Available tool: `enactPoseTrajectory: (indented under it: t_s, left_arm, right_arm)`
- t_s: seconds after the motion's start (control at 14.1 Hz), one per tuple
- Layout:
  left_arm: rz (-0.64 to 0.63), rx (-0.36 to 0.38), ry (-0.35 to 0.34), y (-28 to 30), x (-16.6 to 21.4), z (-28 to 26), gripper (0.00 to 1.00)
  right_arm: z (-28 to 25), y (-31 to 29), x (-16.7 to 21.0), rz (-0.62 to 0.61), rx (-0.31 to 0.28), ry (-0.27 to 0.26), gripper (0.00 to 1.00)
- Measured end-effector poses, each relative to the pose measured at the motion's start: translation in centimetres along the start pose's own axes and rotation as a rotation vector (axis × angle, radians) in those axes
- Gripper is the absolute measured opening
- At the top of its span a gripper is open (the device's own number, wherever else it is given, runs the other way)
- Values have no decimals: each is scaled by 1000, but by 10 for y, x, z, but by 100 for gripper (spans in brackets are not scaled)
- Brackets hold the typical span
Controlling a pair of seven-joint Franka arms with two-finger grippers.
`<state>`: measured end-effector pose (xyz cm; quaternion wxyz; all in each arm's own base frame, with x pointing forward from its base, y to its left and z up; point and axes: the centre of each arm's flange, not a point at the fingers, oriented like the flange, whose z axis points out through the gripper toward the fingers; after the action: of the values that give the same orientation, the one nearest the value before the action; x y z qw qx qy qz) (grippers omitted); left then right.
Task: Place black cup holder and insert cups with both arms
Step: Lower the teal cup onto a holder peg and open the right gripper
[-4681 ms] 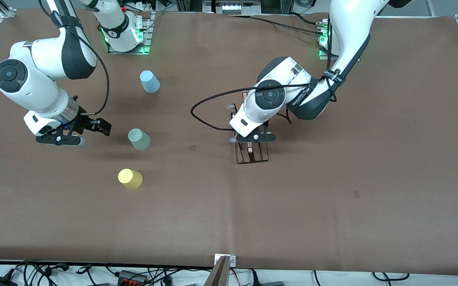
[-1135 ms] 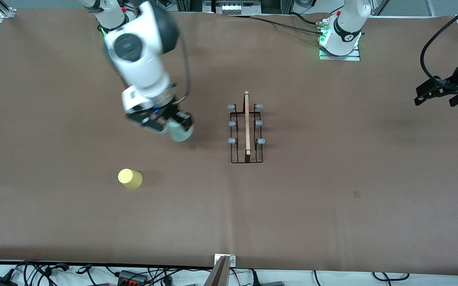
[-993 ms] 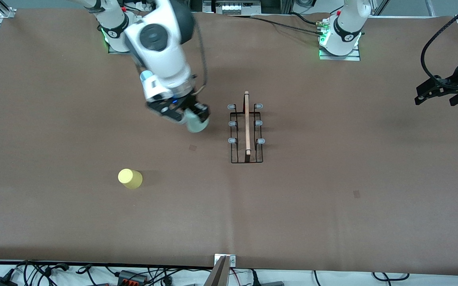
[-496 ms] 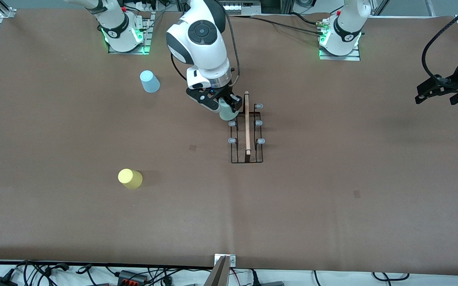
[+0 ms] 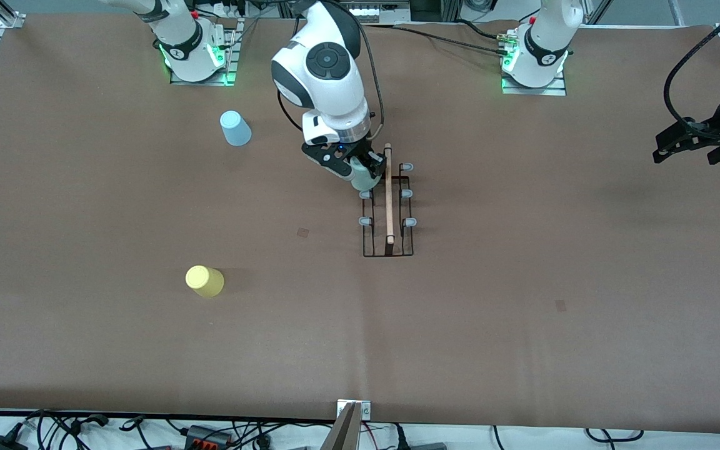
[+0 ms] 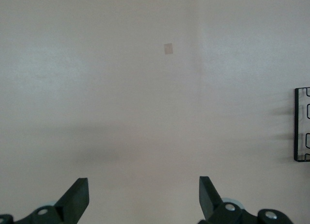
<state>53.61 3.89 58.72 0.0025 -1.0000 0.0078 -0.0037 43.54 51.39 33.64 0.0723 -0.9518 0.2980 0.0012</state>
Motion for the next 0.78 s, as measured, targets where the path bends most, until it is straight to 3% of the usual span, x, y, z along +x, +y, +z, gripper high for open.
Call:
enactPoseTrajectory:
  t_s: [0.14,0.43,0.57,0.78]
  left_arm:
    - [0,0,-1,0,0,0,100]
    - [1,0,-3,1,0,0,100]
    - [4,0,-3,2,0,0,100]
    - [5,-1,-12,3,-1,1,100]
  right_arm:
    - [13,1,-5,-6,-15,-6,68]
    - [10,-2,7,5,1,4,100]
    - [-16,-4,33,15,22,21,100]
    - [-81,18,102,-62,-12,57,100]
